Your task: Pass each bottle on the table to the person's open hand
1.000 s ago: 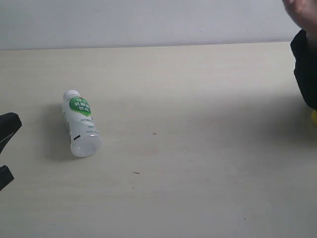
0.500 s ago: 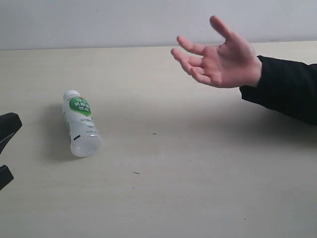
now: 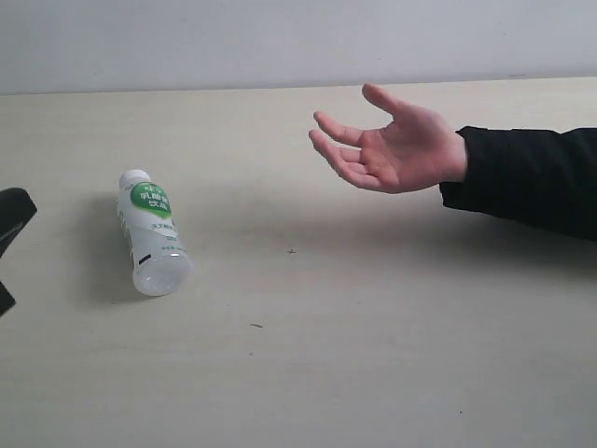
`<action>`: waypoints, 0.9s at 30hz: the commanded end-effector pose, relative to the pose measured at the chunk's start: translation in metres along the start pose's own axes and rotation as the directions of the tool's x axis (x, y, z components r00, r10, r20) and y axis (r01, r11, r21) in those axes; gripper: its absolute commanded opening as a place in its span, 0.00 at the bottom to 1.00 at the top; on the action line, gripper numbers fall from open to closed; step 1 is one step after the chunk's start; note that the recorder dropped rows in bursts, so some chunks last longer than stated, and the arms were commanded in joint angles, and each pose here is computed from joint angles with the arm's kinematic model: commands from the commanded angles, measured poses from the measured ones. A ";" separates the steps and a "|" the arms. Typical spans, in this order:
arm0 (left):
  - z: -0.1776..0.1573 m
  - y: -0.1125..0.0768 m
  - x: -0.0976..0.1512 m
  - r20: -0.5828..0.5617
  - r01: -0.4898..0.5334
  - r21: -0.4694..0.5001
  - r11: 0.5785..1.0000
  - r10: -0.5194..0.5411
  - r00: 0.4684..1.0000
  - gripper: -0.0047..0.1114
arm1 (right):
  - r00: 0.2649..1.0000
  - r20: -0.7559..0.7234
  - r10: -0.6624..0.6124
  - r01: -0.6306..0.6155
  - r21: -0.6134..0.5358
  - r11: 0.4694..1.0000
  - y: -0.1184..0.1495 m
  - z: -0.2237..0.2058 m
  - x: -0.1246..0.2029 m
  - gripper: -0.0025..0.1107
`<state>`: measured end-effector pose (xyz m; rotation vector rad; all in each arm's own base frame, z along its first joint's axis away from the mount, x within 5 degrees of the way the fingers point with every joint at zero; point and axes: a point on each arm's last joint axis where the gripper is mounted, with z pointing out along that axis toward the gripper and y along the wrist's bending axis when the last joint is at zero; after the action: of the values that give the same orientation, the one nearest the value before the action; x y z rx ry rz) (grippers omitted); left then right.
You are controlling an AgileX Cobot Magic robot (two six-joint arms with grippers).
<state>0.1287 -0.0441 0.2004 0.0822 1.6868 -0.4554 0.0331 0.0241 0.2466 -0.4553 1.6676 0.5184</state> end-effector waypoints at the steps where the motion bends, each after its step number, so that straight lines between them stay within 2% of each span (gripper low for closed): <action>1: 0.016 -0.003 -0.022 -0.034 0.087 -0.034 0.996 -0.089 0.995 0.04 | 1.000 0.012 -0.001 0.001 0.000 1.000 0.000 0.000 0.000 0.02; 7: 0.033 -0.010 -0.068 -0.201 0.064 -0.127 0.990 -0.089 0.976 0.06 | 1.000 0.012 -0.001 0.001 0.000 1.000 0.000 0.000 0.000 0.02; 12: 0.034 -0.019 -0.114 -0.288 0.051 -0.185 0.981 -0.104 0.952 0.18 | 1.000 0.012 -0.001 0.001 0.000 1.000 0.000 0.000 0.000 0.02; 16: 0.031 -0.023 -0.138 -0.366 0.033 -0.233 0.972 -0.119 0.923 0.28 | 1.000 0.012 -0.001 0.001 0.000 1.000 0.000 0.000 0.000 0.02; 19: 0.033 -0.025 -0.154 -0.429 0.037 -0.278 0.960 -0.159 0.889 0.39 | 1.000 0.012 -0.001 0.001 0.000 1.000 0.000 0.000 0.000 0.02; 23: 0.046 -0.025 -0.155 -0.569 0.028 -0.355 0.934 -0.240 0.787 0.56 | 1.000 0.012 -0.001 0.001 0.000 1.000 0.000 0.000 0.000 0.02; 25: 0.056 -0.025 -0.153 -0.627 0.023 -0.387 0.922 -0.281 0.727 0.60 | 1.000 0.012 -0.001 0.001 0.000 1.000 0.000 0.000 0.000 0.02; 27: 0.069 -0.023 -0.150 -0.651 0.041 -0.452 0.891 -0.360 0.668 0.60 | 1.000 0.012 -0.001 0.001 0.000 1.000 0.000 0.000 0.000 0.02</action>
<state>0.2007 -0.0543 0.3487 -0.1814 2.4744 -0.2320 0.0331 0.0241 0.2466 -0.4553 1.6676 0.5184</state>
